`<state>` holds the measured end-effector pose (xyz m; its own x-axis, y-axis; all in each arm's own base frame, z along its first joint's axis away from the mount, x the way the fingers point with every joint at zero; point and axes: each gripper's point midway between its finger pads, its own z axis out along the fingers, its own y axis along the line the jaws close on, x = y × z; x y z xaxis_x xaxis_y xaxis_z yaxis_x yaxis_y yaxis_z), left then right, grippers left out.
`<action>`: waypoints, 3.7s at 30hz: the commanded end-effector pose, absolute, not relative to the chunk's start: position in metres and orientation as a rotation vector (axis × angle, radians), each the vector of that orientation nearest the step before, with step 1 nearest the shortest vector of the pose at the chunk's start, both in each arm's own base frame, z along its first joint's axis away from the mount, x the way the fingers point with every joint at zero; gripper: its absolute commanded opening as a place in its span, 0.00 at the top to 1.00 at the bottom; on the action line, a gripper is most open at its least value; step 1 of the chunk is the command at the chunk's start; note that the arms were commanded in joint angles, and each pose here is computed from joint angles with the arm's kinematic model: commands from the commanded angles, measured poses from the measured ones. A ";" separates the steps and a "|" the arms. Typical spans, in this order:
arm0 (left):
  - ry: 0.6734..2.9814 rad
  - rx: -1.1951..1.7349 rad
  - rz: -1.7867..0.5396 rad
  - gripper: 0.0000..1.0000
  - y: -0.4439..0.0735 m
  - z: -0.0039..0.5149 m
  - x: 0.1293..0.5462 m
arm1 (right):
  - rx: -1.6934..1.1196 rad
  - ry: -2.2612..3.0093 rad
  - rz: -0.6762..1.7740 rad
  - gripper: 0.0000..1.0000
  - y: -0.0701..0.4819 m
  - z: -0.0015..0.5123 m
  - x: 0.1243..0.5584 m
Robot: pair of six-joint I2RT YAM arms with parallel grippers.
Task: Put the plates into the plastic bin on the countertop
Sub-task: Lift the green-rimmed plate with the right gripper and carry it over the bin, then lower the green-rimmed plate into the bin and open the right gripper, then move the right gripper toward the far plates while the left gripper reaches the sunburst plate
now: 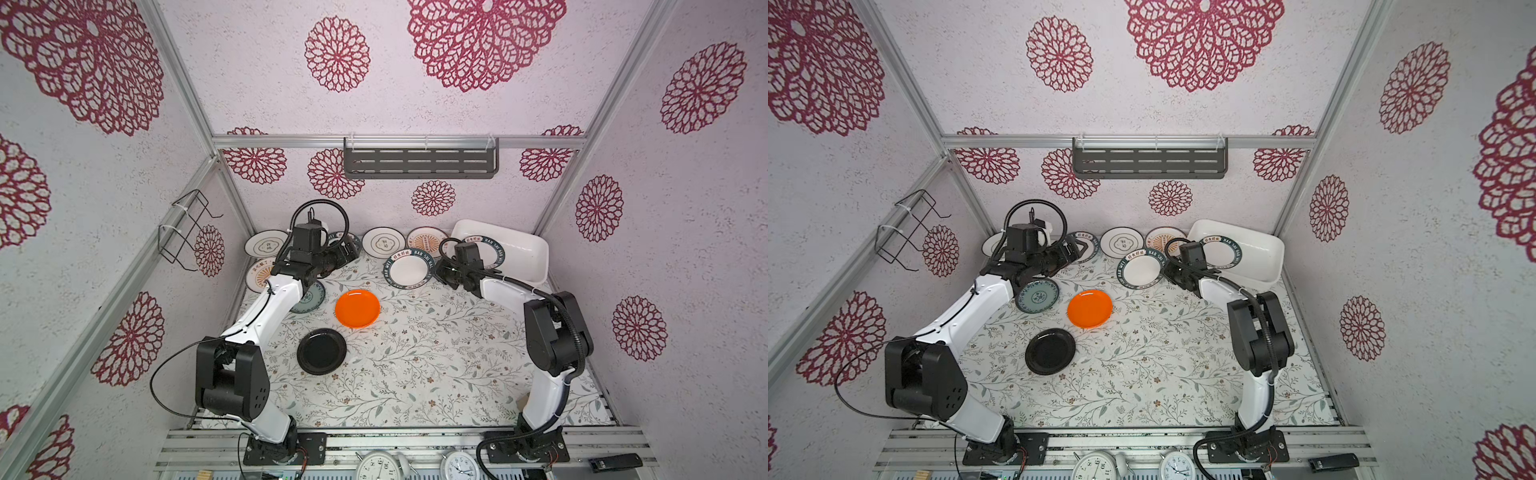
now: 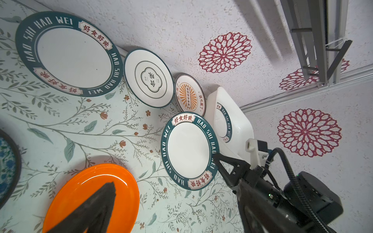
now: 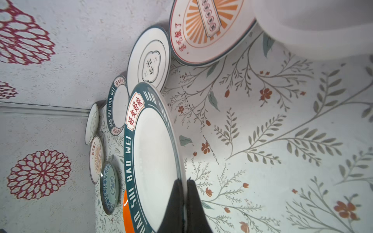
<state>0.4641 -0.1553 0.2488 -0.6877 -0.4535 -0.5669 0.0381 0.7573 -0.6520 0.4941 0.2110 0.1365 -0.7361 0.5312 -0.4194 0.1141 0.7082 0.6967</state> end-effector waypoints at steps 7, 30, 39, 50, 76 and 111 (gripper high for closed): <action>2.212 -0.189 -0.899 0.03 -0.208 0.253 0.497 | 0.505 2.081 0.862 1.00 0.156 0.210 0.527; 2.098 -0.405 -0.869 0.03 -0.214 0.238 0.575 | 0.715 2.010 0.608 1.00 -0.015 0.186 0.599; 2.120 -0.507 -0.847 0.03 -0.203 0.219 0.587 | 0.792 2.042 0.517 1.00 -0.044 0.148 0.604; 2.112 -0.533 -0.830 0.03 -0.198 0.216 0.588 | 0.845 2.093 0.479 1.00 -0.060 0.113 0.609; 2.107 -0.549 -0.840 0.03 -0.202 0.214 0.583 | 0.866 2.183 0.469 0.57 -0.068 0.086 0.602; 2.145 -0.809 -0.696 0.03 -0.071 0.180 0.438 | 0.296 2.120 0.385 0.15 0.147 0.244 0.532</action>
